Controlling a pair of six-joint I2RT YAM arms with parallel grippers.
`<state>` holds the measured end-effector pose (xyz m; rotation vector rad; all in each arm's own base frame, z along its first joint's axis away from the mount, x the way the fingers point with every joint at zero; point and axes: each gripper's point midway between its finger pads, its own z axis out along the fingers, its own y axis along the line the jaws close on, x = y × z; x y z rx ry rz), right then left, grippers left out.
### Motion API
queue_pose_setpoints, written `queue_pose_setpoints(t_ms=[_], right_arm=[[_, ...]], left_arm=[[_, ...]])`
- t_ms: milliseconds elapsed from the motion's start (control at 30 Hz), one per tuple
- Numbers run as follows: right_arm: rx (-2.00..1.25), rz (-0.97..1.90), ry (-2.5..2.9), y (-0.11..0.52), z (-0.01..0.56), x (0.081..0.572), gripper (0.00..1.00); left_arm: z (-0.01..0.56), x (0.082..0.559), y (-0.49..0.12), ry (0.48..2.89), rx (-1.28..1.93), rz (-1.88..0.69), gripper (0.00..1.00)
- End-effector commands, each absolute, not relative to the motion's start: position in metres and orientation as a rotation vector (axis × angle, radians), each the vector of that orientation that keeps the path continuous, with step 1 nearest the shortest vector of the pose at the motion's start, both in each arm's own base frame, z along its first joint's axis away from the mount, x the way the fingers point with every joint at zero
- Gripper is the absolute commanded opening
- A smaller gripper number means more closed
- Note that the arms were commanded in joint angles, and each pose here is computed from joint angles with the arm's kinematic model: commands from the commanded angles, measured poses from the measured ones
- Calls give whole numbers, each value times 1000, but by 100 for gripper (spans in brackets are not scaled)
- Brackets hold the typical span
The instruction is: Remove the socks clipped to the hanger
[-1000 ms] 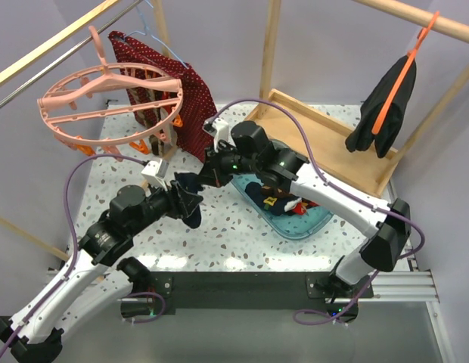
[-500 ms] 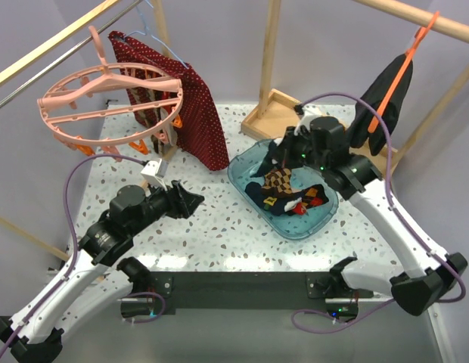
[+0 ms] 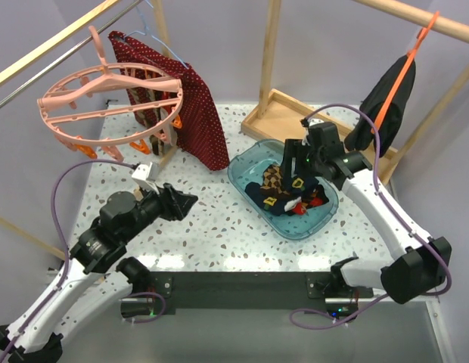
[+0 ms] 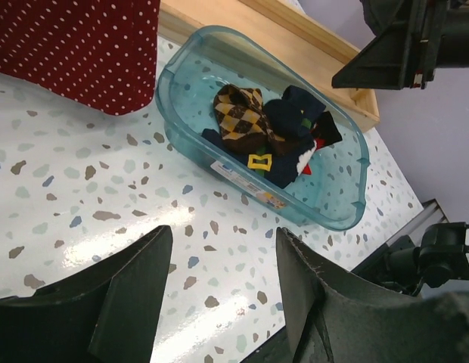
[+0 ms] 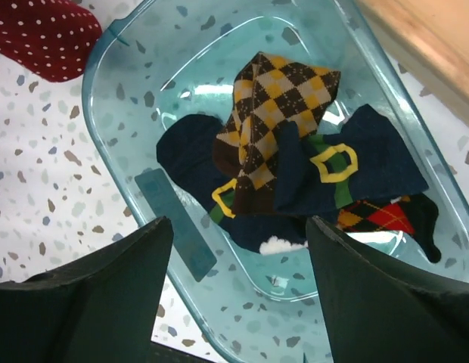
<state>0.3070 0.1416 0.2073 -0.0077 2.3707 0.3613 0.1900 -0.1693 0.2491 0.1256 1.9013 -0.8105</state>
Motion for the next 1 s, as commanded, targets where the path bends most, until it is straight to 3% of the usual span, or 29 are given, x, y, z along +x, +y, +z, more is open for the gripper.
queue_pose_setpoints(t_ms=[0,233,433,600,767,967], right_arm=[[-114,471,2291,164,239,317,80],[-365,739,2077,282,288,318,83],[-444,997,1912,381,286,329,82],[-441,995,1763,430,275,350,81],[-414,966,1672,459,254,363,66],[-383,860,1680,496,220,391,58]], left_arm=[[274,190,-154,1818,92,-769,61],[283,179,-137,1760,33,-770,61],[299,170,-118,1693,-21,-757,60],[317,160,-91,1627,-84,-700,60],[325,154,-72,1591,-132,-652,60],[329,147,-62,1575,-144,-635,60]])
